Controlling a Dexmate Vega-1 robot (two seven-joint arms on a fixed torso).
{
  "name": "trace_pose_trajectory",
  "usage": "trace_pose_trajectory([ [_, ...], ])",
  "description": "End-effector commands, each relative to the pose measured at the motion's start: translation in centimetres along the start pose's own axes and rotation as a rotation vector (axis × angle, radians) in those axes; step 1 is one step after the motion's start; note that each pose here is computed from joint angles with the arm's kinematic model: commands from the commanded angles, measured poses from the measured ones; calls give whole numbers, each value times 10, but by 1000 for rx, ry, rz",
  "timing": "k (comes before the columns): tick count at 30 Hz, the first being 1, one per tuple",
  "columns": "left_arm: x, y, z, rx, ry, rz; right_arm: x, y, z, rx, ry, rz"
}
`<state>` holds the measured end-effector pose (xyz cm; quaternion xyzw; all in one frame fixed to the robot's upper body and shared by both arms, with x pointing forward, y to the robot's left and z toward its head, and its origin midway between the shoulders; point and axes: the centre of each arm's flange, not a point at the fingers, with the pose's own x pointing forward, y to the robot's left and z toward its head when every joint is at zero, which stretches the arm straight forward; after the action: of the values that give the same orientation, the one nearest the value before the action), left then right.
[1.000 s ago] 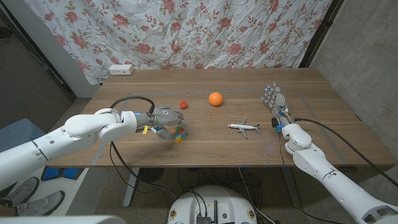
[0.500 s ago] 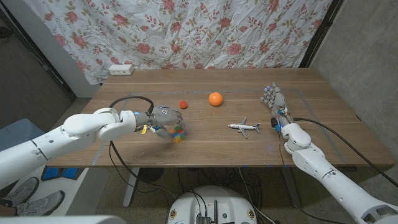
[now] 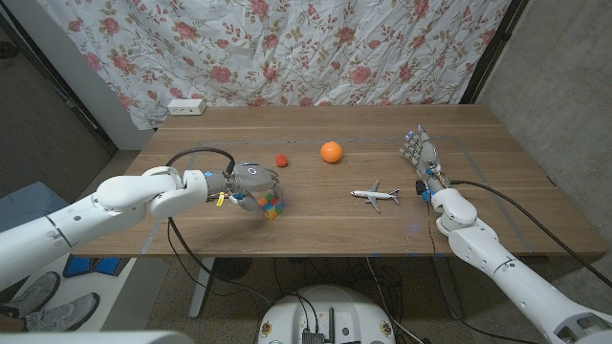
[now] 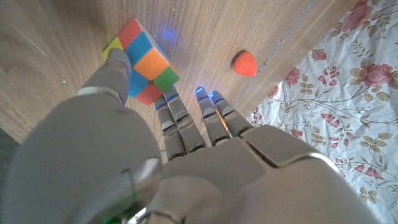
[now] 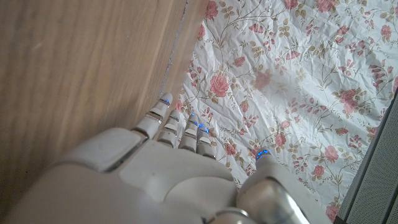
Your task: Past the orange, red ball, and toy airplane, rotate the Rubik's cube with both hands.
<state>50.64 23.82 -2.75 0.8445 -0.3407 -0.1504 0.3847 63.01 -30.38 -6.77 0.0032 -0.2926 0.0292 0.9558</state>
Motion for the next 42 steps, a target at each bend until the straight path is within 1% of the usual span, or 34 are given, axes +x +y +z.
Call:
trace_pose_trajectory([
  [1,-3,3,-10,8,29,3,4,1,1,-2,0,4],
  [16,-9,16,-28,14,76,-1,8,5,4,-13,0,16],
  [20,-12,19,-35,-16,106,-2,9,5,6,-21,-4,22],
  [24,-16,21,-38,-33,128,4,9,6,8,-31,-7,29],
  [27,-19,23,-40,-44,145,10,9,6,9,-38,-8,34],
  [32,-22,25,-42,-50,154,14,7,8,9,-45,-11,41],
  [34,-23,26,-43,-62,168,23,7,9,10,-50,-12,44],
  [37,-24,26,-43,-86,186,34,7,11,11,-70,-10,50],
  [42,-24,25,-42,-118,201,50,5,17,12,-86,-25,54],
])
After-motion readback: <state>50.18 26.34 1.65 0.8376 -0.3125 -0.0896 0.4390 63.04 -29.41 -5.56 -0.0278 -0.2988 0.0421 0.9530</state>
